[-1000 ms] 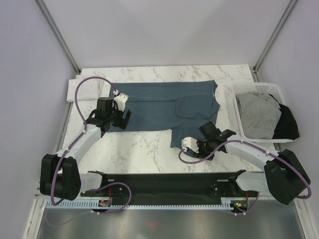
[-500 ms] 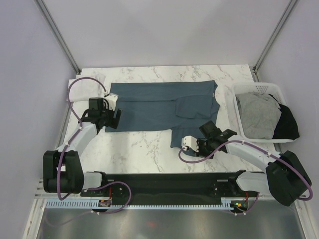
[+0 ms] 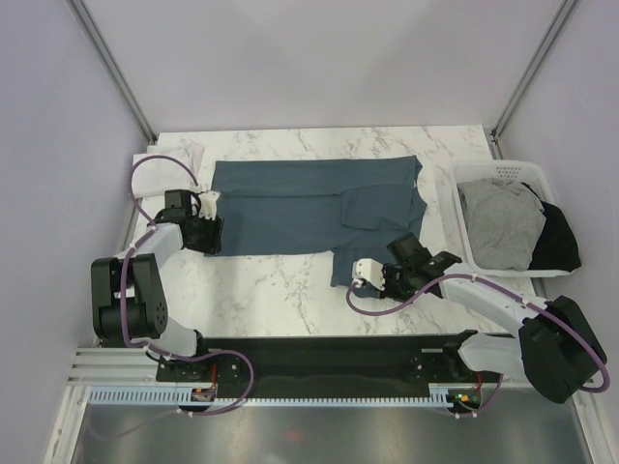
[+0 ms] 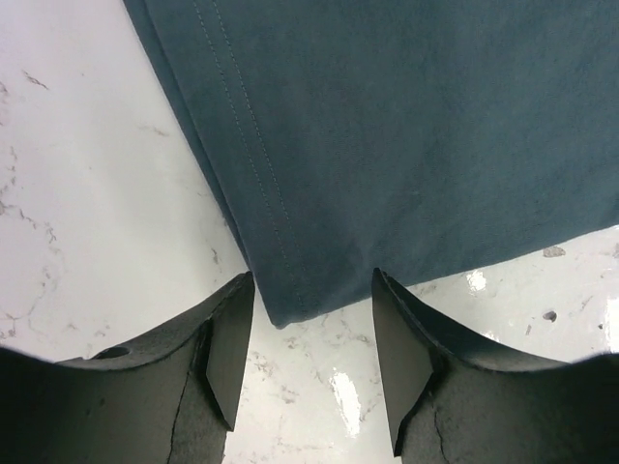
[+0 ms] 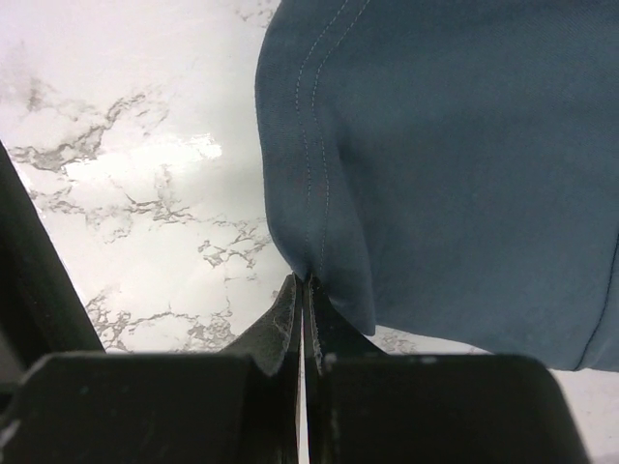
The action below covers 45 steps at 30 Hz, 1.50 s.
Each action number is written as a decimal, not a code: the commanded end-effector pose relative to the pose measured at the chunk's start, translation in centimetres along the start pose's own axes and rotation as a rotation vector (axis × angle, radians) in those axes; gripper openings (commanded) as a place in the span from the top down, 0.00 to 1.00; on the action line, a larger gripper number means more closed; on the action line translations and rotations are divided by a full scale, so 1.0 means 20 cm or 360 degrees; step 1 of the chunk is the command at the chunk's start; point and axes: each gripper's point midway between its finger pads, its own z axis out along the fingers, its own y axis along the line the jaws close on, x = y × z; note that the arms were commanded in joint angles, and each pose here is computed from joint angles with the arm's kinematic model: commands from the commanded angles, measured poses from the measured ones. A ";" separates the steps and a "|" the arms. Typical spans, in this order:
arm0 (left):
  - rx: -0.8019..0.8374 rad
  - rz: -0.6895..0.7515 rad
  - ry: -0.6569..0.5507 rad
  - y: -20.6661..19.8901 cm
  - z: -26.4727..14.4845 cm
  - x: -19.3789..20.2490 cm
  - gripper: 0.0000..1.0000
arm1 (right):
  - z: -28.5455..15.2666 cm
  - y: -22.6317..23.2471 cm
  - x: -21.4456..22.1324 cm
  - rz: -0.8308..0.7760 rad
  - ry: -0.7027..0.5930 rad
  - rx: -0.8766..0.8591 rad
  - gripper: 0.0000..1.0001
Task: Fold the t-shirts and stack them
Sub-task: Fold the tshirt
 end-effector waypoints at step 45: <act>-0.0069 0.0077 -0.0012 0.06 -0.16 -0.06 0.98 | -0.27 -0.32 -0.12 0.0287 -0.0218 0.0513 1.00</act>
